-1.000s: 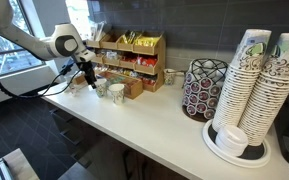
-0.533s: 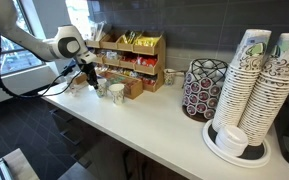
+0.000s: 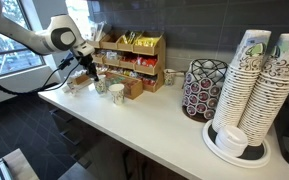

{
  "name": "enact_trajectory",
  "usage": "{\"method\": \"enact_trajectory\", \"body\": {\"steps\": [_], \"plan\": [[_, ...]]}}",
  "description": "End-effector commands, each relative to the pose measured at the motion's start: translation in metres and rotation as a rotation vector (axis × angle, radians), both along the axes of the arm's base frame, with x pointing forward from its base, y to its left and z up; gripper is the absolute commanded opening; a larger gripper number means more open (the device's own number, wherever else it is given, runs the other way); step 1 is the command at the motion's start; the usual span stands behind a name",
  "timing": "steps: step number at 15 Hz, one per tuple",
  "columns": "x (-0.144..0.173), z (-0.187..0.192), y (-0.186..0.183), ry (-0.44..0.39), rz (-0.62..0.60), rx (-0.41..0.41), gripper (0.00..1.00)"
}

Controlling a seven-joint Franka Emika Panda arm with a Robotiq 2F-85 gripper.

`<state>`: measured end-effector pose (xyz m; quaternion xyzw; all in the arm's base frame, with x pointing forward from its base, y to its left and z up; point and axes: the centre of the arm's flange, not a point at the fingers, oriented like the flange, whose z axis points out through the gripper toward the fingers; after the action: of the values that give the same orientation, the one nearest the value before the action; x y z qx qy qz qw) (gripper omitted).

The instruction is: Stack the two coffee cups on the counter together

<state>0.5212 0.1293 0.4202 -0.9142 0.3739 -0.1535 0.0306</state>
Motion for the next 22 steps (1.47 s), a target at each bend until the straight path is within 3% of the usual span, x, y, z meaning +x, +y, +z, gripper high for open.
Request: {"method": "enact_trajectory", "body": {"steps": [1,10,16,22], "plan": [[-0.031,0.033,-0.009,-0.037,-0.009,0.014,0.01],[-0.065,0.076,-0.079,-0.170,-0.272,-0.012,0.01],[-0.051,0.070,-0.098,-0.200,-0.371,0.009,0.01],[-0.037,0.055,-0.096,-0.197,-0.371,0.042,0.01]]}}
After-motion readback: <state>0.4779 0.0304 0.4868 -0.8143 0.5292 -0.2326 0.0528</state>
